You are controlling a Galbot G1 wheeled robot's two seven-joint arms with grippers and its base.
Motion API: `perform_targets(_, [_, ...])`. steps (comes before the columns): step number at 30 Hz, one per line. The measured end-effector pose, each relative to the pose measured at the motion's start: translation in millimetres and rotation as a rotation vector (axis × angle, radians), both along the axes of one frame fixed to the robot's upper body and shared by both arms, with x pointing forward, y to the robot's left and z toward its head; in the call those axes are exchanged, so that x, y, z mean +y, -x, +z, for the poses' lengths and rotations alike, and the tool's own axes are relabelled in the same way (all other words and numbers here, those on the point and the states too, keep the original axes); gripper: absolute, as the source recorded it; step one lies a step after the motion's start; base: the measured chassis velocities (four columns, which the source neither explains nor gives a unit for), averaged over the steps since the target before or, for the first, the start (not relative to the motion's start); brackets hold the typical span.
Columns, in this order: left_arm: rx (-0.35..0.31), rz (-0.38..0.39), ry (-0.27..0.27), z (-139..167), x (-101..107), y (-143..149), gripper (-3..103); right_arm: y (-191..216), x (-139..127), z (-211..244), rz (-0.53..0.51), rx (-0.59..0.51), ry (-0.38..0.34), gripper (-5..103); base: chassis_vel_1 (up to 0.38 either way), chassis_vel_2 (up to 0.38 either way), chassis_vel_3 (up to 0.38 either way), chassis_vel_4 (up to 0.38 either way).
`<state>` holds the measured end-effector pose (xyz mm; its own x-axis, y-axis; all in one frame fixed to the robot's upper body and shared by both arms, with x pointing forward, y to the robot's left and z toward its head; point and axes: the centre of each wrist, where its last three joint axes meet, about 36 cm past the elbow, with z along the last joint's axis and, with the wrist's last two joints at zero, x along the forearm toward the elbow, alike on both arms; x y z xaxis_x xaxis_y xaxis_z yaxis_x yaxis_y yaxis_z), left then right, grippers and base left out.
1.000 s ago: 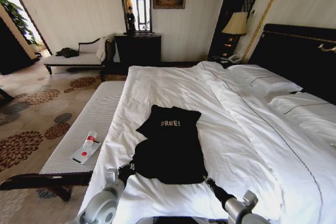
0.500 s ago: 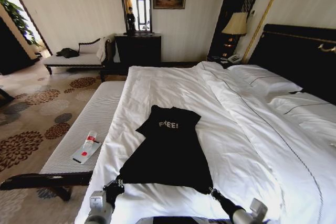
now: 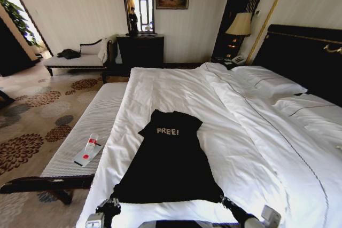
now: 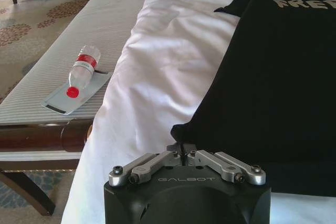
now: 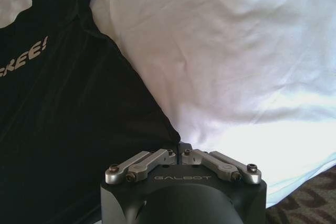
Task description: Fold the clothes on the bed.
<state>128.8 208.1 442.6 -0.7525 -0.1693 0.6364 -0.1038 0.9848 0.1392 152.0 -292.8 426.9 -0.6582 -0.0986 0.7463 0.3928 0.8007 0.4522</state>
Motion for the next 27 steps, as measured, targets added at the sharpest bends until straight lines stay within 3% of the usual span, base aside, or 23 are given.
perform_targets(10, [0.024, 0.010, -0.021, -18.8, -7.9, 7.1, 1, 0.4, 7.5, -10.1, -0.002, -0.004, 0.013, 0, 0.000, 0.000, 0.000, 0.000])
perform_targets(13, [0.015, 0.015, -0.026, -26.0, -8.4, 4.6, 1, 0.2, 10.0, -14.2, -0.014, -0.015, 0.019, 0, 0.000, 0.000, 0.000, 0.000])
perform_targets(16, [-0.032, -0.001, -0.067, -41.9, -9.9, -0.1, -1, 3.0, 16.0, -24.8, -0.046, -0.039, 0.037, -3, 0.000, 0.000, 0.000, 0.000])
perform_targets(18, [-0.039, -0.003, -0.068, -42.8, -10.6, -0.6, -1, 3.8, 16.7, -25.7, -0.047, -0.039, 0.039, 1, 0.000, 0.000, 0.000, 0.000])
perform_targets(21, [-0.046, -0.015, -0.024, -35.2, -14.3, -0.9, 19, 8.0, 20.2, -26.7, -0.051, -0.043, 0.058, 17, 0.000, 0.000, 0.000, 0.000])
perform_targets(23, [-0.047, -0.019, -0.022, -34.4, -14.3, -0.7, 19, 7.9, 20.3, -26.3, -0.051, -0.045, 0.060, 17, 0.000, 0.000, 0.000, 0.000])
perform_targets(26, [-0.057, -0.028, -0.017, -27.6, -13.8, -0.3, 36, 7.1, 18.7, -20.5, -0.049, -0.064, 0.086, 33, 0.000, 0.000, 0.000, 0.000])
perform_targets(27, [-0.058, -0.028, -0.018, -25.8, -13.7, 0.3, 36, 7.2, 17.6, -18.7, -0.051, -0.073, 0.100, 33, 0.000, 0.000, 0.000, 0.000])
